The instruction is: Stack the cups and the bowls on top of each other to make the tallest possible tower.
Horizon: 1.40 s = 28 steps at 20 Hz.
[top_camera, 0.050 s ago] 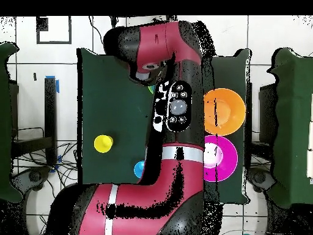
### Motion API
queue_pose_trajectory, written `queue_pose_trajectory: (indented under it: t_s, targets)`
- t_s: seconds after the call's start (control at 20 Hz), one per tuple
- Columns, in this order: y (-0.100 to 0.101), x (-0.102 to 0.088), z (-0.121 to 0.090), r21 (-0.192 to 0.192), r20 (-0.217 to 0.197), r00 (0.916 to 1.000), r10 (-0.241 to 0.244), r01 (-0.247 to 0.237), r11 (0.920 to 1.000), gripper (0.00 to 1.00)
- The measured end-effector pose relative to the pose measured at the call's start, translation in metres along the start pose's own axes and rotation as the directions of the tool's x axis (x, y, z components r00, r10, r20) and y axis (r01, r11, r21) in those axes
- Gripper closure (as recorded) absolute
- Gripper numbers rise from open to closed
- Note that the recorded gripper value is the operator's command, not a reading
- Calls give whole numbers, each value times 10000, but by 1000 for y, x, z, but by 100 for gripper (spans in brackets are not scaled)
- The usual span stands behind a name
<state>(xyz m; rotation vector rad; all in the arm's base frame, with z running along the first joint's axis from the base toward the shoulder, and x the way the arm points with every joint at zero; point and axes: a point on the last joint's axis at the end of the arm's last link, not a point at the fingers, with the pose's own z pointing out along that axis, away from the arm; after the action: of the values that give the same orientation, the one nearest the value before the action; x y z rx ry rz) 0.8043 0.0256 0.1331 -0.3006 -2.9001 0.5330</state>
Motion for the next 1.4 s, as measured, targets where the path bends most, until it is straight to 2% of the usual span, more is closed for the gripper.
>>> queue_pose_trajectory:
  t_s: [0.5, 0.75, 0.8, 1.4]
  targets:
    - [4, -11, -10, -106, 344, 9994, 96, -92, 9999, 100]
    - [7, -12, -12, -139, 388, 9992, 87, -81, 9999, 100]
    - [7, -11, -12, -135, 391, 9992, 79, -74, 9999, 0]
    - [10, -10, -14, -186, 365, 9993, 81, -74, 9998, 0]
